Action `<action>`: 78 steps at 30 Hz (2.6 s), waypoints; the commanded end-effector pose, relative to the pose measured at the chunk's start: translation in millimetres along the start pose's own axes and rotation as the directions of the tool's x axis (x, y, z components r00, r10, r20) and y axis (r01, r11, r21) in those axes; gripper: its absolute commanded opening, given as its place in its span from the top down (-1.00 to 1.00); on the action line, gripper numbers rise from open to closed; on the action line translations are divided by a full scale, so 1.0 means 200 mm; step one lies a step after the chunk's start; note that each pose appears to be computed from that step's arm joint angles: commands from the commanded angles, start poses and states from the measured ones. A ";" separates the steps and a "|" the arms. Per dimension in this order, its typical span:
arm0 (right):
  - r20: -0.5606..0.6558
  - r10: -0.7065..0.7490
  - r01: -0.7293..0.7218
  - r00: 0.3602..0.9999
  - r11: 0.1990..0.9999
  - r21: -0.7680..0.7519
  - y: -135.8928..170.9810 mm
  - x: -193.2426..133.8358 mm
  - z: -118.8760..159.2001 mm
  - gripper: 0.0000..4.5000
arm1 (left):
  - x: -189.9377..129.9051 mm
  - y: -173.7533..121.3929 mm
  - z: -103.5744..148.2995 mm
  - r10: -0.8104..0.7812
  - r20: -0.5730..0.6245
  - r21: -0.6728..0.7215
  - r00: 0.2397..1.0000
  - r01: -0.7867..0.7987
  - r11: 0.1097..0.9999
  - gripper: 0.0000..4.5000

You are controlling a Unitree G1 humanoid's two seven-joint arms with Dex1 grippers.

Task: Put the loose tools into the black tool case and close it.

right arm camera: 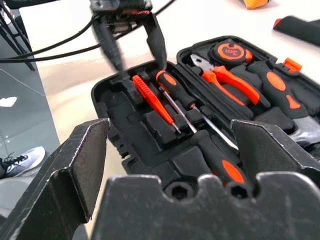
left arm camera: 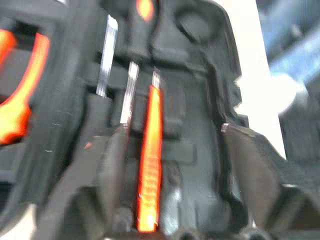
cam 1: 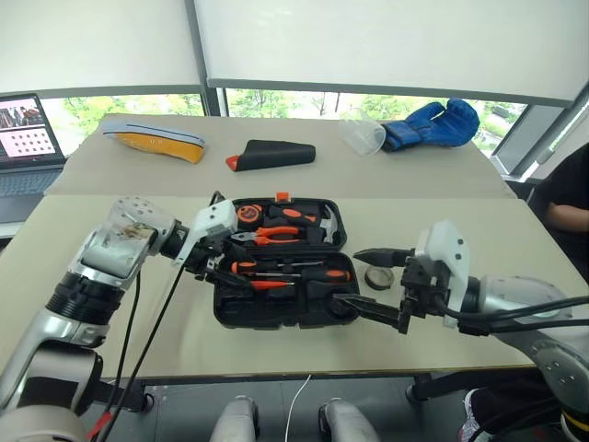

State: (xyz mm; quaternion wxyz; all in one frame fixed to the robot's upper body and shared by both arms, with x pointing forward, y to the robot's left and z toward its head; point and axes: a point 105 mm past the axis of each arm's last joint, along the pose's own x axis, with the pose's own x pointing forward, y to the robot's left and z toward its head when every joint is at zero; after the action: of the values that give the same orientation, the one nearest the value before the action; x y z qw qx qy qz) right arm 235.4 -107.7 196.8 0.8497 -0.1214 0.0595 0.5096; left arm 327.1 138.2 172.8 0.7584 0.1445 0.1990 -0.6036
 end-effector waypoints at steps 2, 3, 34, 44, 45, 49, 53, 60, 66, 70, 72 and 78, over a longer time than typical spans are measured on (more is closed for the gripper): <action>0.042 0.001 0.002 0.999 0.998 -0.059 0.01 -0.01 0.06 -1.00 | 0.00 0.08 -0.01 0.133 0.111 -0.108 0.985 -0.121 0.987 0.40; 0.040 0.004 -0.002 0.999 0.998 -0.061 0.02 -0.01 0.06 -1.00 | 0.01 0.08 -0.03 0.137 0.119 -0.118 0.983 -0.123 0.985 0.62; 0.043 0.029 -0.026 0.999 0.998 -0.057 0.04 0.03 0.04 -1.00 | 0.06 -0.05 -0.21 0.059 0.022 -0.097 0.998 -0.057 0.994 0.97; 0.041 0.026 -0.024 0.999 0.998 -0.059 0.03 0.03 0.04 -1.00 | 0.07 -0.02 -0.06 0.057 0.133 -0.068 0.989 -0.048 0.997 0.97; 0.041 0.025 -0.023 0.999 0.998 -0.059 0.03 0.03 0.04 -1.00 | 0.08 -0.03 -0.08 0.057 0.123 -0.065 0.991 -0.049 0.997 0.97; 0.038 0.026 -0.024 0.999 0.998 -0.062 0.02 0.03 0.04 -1.00 | 0.10 -0.05 -0.14 0.065 0.093 -0.052 0.994 -0.060 0.997 0.97; 0.036 0.029 -0.026 0.999 0.997 -0.068 0.01 0.03 0.05 -1.00 | 0.13 -0.06 -0.23 0.082 0.044 0.013 0.996 -0.083 0.997 0.97; 0.040 0.032 -0.029 0.999 0.997 -0.067 0.00 0.03 0.06 -1.00 | 0.17 -0.01 -0.35 0.158 -0.018 0.147 0.987 -0.154 0.977 0.97; 0.037 0.034 -0.031 0.999 0.998 -0.061 0.01 0.03 0.05 -1.00 | 0.16 -0.04 -0.33 0.131 0.030 0.111 0.991 -0.134 0.985 0.97; 0.038 0.029 -0.027 0.999 0.998 -0.062 0.01 0.03 0.05 -1.00 | 0.15 -0.07 -0.30 0.108 0.067 0.099 0.992 -0.115 0.988 0.97; 0.041 0.031 -0.028 0.999 0.998 -0.064 0.00 0.03 0.06 -1.00 | 0.10 -0.05 -0.25 0.151 0.115 0.051 0.982 -0.158 0.986 0.97; 0.076 0.153 -0.150 0.985 0.988 -0.046 0.00 0.08 0.09 -1.00 | -0.22 0.02 -0.25 0.439 0.184 -0.151 0.879 -0.416 0.897 0.47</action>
State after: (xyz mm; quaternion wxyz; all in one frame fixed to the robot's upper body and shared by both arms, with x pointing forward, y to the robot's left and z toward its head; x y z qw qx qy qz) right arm 247.2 -93.8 201.9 0.8252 -0.1138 0.0464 0.5513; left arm 317.0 182.5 131.8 0.8711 0.0848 0.1356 -0.4643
